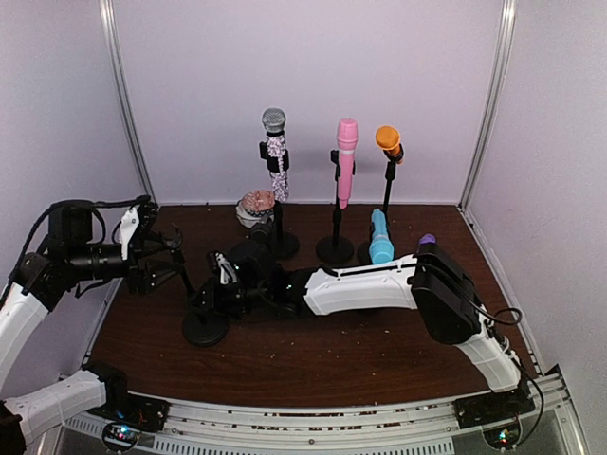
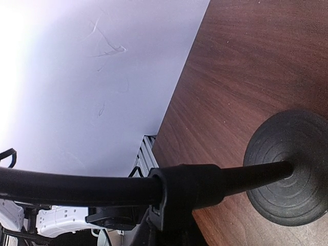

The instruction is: Remove the microphone from the stand

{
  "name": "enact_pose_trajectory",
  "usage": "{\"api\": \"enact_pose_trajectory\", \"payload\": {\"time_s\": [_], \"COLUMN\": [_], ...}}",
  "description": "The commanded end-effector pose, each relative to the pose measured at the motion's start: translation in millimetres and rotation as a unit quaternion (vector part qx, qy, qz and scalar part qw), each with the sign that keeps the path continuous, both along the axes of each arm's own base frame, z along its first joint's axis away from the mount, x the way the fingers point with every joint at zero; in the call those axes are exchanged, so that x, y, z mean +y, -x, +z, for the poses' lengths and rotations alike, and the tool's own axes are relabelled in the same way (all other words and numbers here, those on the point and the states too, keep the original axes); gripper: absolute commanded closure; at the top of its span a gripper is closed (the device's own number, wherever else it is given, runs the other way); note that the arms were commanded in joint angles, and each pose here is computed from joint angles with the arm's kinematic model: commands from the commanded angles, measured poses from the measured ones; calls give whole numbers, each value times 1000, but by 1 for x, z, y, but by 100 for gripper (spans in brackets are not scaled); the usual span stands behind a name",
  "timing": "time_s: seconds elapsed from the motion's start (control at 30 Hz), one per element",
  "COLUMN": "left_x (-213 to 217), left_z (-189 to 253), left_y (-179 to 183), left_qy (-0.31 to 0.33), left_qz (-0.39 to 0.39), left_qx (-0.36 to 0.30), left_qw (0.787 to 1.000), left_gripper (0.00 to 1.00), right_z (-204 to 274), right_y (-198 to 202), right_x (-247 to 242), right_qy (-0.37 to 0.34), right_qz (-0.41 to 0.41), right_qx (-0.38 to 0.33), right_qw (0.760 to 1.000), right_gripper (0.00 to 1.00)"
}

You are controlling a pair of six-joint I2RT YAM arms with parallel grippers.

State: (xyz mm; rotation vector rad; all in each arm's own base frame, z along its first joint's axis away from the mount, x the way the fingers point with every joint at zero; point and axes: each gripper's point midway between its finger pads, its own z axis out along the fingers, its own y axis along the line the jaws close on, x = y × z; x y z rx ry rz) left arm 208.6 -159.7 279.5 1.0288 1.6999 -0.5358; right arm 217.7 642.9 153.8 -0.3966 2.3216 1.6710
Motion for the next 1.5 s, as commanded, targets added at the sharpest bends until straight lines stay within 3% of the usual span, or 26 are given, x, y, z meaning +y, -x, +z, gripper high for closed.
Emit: {"api": "enact_pose_trajectory", "payload": {"time_s": [0.0,0.3,0.53,0.97,1.3,1.47], "left_x": [-10,-16,-17,-19,-16,-13], "left_z": [18,21,30,18,13,8], "left_y": [-13,-34,-22,-24,-35,-37], "left_qy": [21,25,23,19,20,20], "left_qz": [-24,-24,-41,-49,-21,-8], "left_qx": [-32,-26,-25,-18,-8,5], "left_qw": [999,999,999,998,1000,1000], "left_gripper": [37,51,47,50,53,55], "right_z": [1,-13,-2,-5,22,36], "right_y": [-15,-25,-37,-25,-14,-4], "right_x": [-13,-25,-42,-43,-41,-43], "right_qy": [12,76,124,218,229,227], "right_qz": [-25,-43,-73,-67,-77,-93], "right_qx": [-23,-66,-139,-301,-410,-465], "right_qw": [999,994,980,926,879,851], "right_gripper": [100,100,100,100,100,79]}}
